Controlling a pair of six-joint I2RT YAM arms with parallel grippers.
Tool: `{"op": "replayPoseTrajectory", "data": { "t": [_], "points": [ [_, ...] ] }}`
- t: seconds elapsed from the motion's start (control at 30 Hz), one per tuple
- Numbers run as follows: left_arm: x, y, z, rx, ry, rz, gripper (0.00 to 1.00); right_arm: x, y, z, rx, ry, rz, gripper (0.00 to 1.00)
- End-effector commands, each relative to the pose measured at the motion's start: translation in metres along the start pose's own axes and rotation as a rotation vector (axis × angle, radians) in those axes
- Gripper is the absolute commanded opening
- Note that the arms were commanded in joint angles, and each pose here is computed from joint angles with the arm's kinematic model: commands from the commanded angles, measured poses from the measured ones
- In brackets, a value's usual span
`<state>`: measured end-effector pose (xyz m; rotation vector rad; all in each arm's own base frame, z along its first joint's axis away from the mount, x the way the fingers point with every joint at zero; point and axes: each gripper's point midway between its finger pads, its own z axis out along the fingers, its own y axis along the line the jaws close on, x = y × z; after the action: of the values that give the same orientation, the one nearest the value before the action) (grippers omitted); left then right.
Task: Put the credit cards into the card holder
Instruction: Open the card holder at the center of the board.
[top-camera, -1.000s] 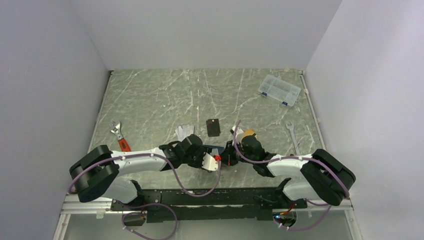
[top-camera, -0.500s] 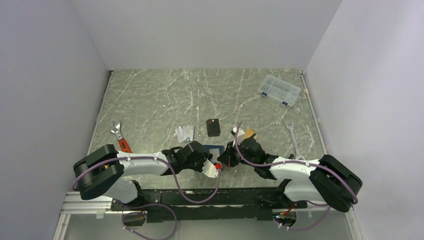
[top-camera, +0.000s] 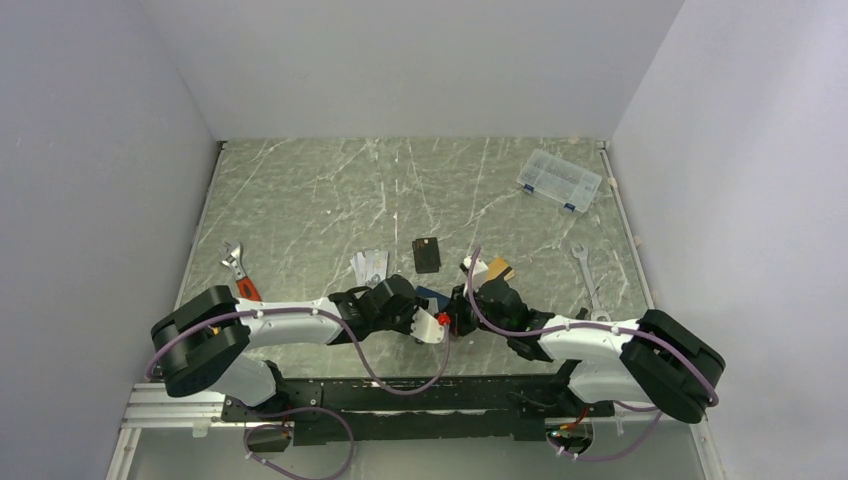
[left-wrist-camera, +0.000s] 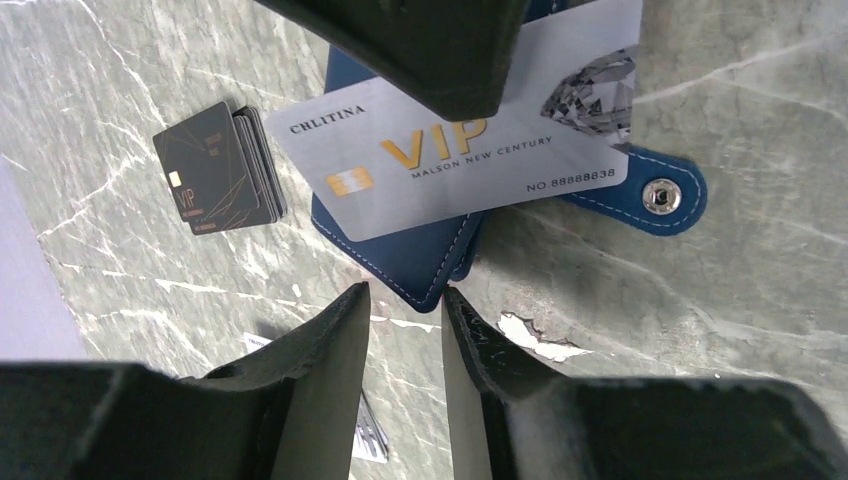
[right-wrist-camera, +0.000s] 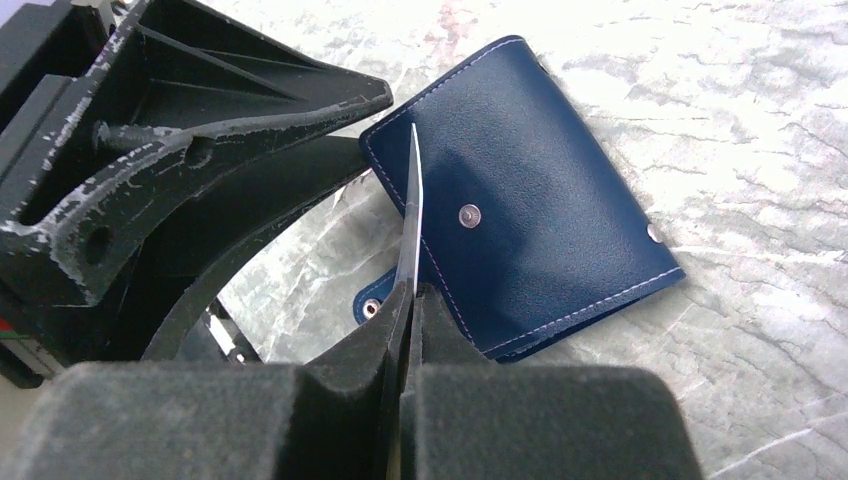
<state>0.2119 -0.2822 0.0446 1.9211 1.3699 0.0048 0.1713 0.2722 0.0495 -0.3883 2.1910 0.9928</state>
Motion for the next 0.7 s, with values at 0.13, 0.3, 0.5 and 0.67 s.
{"op": "replayPoseTrajectory", "data": {
  "t": [0.13, 0.3, 0.5, 0.67],
  "points": [
    [-0.019, 0.016, -0.004, -0.008, -0.030, -0.060, 0.37, 0.010, -0.006, -0.001, 0.040, 0.030, -0.038, 0.00],
    [-0.021, 0.018, -0.002, -0.010, -0.039, -0.056, 0.36, 0.009, -0.005, -0.003, 0.043, 0.023, -0.040, 0.00],
    [-0.026, 0.011, 0.003, 0.023, -0.070, -0.013, 0.24, 0.007, -0.004, -0.006, 0.041, 0.011, -0.041, 0.00],
    [-0.035, 0.011, 0.006, 0.018, -0.110, 0.046, 0.23, 0.005, -0.004, -0.008, 0.043, 0.003, -0.042, 0.00]
  ]
}}
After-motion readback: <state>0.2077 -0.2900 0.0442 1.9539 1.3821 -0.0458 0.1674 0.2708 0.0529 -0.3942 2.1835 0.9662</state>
